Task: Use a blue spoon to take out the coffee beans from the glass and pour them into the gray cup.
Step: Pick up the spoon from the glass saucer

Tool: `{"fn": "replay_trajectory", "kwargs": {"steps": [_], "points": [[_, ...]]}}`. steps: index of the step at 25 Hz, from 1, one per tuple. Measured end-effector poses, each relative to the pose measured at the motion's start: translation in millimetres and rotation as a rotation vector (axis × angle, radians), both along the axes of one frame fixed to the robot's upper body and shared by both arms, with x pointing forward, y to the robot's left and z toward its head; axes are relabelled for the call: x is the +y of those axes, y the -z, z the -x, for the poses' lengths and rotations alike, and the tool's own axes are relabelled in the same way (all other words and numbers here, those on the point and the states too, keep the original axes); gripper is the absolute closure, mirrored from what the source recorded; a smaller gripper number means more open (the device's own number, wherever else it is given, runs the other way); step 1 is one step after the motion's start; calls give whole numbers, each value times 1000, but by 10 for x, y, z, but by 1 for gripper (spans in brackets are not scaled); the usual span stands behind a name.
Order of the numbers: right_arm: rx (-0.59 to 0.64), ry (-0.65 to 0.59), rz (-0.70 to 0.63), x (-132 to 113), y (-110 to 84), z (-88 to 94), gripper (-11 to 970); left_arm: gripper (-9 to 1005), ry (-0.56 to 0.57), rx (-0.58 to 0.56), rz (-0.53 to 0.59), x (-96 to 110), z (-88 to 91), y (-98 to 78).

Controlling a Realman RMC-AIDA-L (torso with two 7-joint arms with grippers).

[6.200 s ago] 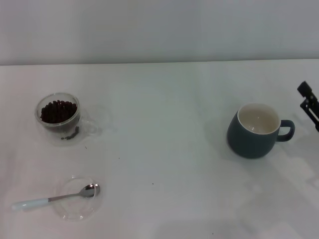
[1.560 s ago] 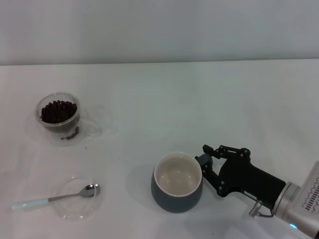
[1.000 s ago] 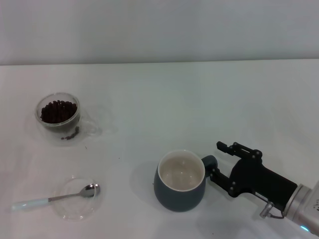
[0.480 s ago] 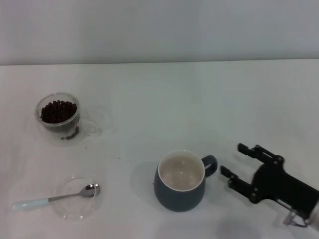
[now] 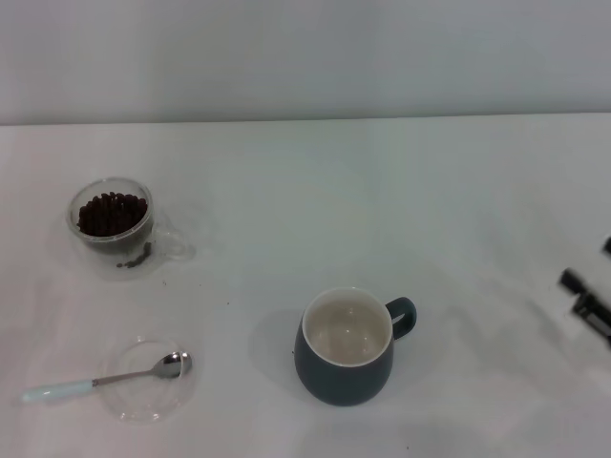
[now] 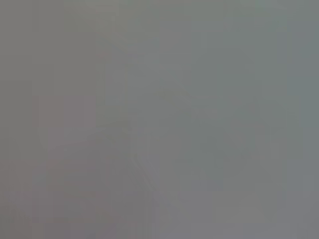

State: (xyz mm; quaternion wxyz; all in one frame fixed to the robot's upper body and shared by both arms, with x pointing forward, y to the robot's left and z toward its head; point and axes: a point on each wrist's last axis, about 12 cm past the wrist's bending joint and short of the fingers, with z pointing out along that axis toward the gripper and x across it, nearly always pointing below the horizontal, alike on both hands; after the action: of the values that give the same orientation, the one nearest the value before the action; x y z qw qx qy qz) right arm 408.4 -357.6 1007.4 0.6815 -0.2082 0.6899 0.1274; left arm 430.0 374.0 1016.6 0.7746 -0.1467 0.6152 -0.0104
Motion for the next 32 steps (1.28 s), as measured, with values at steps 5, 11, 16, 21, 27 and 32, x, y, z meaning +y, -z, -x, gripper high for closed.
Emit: {"fn": "replay_trajectory", "kwargs": {"steps": [5,11,16,21,27,32], "points": [[-81,107,18,-223,-133,-91,253,106,100,-48,184,-66,158,18],[-175,147,23,-364,-350,-405,253,106,298,-61,468,-208,377,55],[-223,118,26,-363,-517,-707,254,105,409,0,719,-348,452,138],[-232,116,42,-353,-595,-906,254,105,475,54,908,-424,480,187],[-232,124,66,-355,-635,-1032,255,105,489,103,1030,-523,558,257],[-234,146,80,-390,-646,-1059,255,105,460,137,1082,-576,655,321]]}}
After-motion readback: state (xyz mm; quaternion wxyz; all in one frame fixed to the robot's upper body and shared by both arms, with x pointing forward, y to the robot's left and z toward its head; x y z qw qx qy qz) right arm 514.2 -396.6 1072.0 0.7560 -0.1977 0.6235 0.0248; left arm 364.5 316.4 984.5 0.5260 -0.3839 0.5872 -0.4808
